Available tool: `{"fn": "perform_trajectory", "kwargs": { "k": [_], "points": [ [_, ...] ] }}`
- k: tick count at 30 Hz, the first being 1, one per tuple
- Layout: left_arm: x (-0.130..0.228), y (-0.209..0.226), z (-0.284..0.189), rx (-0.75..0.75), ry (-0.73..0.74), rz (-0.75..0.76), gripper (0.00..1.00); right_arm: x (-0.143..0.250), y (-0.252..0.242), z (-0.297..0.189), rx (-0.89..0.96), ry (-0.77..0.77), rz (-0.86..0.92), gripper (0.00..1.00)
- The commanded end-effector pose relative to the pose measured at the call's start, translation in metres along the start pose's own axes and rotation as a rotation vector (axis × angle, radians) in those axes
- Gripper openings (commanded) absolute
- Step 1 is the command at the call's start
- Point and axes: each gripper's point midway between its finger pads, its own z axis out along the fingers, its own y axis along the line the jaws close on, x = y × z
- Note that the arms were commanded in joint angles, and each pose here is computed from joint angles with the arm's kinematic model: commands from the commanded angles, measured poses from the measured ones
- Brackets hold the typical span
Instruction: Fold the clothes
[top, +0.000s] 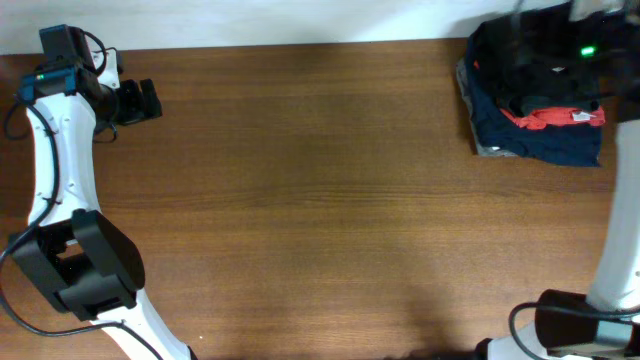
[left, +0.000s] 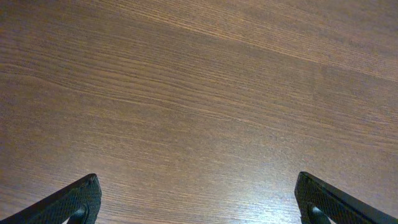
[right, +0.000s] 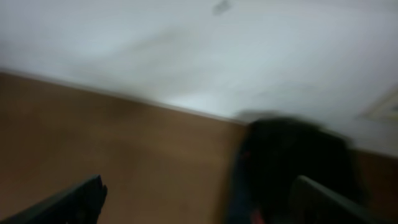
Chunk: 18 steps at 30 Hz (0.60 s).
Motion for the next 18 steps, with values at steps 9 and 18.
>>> {"fn": "perform_trajectory", "kwargs": {
  "k": [9, 18],
  "points": [
    [-0.004, -0.004, -0.008, 0.011, -0.020, 0.017, 0.99, 0.031, 0.202, 0.003, -0.426, 0.210, 0.006, 0.99],
    [-0.004, -0.004, -0.008, 0.011, -0.020, 0.017, 0.99, 0.055, 0.174, 0.005, -0.182, 0.305, -0.056, 0.99]
  ]
}}
